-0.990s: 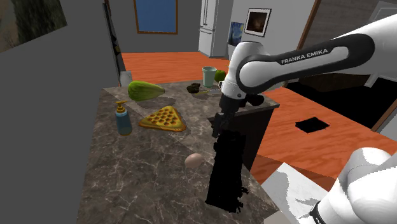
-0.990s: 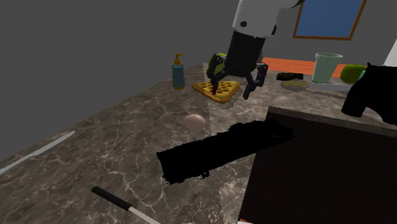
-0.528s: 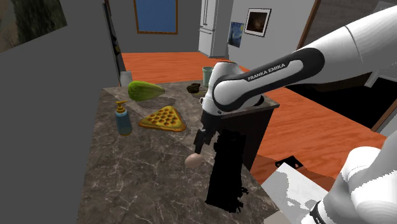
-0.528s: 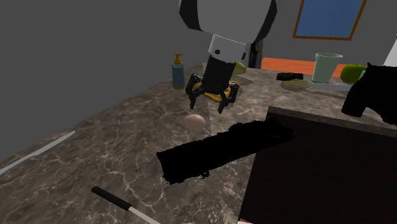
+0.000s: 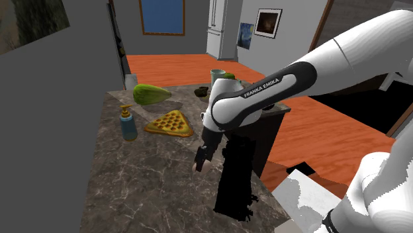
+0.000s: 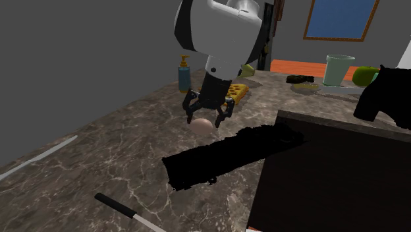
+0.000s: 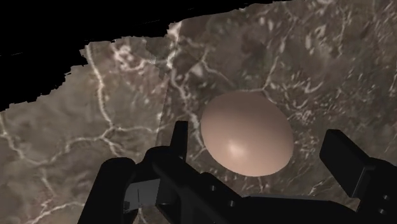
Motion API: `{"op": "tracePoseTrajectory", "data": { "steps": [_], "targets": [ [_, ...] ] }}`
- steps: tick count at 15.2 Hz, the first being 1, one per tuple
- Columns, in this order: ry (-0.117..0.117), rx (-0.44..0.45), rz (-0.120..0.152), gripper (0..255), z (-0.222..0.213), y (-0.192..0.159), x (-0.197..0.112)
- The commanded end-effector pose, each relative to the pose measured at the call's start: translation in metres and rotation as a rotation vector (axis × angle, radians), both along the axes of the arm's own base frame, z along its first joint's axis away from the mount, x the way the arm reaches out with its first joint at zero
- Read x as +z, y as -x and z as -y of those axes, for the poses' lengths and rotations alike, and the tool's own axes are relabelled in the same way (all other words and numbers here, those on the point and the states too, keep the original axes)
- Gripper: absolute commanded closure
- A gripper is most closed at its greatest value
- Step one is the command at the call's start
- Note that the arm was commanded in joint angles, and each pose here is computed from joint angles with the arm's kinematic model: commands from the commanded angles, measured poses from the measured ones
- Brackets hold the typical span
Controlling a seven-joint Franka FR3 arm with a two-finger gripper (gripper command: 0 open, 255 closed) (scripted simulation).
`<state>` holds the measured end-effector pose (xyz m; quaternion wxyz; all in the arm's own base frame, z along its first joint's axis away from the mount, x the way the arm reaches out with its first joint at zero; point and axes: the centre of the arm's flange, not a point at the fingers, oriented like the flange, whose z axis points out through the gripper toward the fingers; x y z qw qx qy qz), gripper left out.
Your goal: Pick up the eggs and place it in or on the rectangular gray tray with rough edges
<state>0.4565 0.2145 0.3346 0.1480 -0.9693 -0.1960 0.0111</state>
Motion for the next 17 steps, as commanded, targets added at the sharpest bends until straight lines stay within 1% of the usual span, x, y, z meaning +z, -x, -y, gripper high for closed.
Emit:
{"op": "tracePoseTrajectory", "data": {
  "steps": [1, 9, 10, 17],
  "targets": [
    [0.000, 0.000, 0.000, 0, -0.0033, 0.0007, -0.0138],
    [0.000, 0.000, 0.000, 0, -0.0032, 0.0007, -0.0138],
    [0.000, 0.000, 0.000, 255, -0.0032, 0.0007, -0.0138],
    [0.000, 0.000, 0.000, 255, -0.0032, 0.0007, -0.0138]
  ]
}}
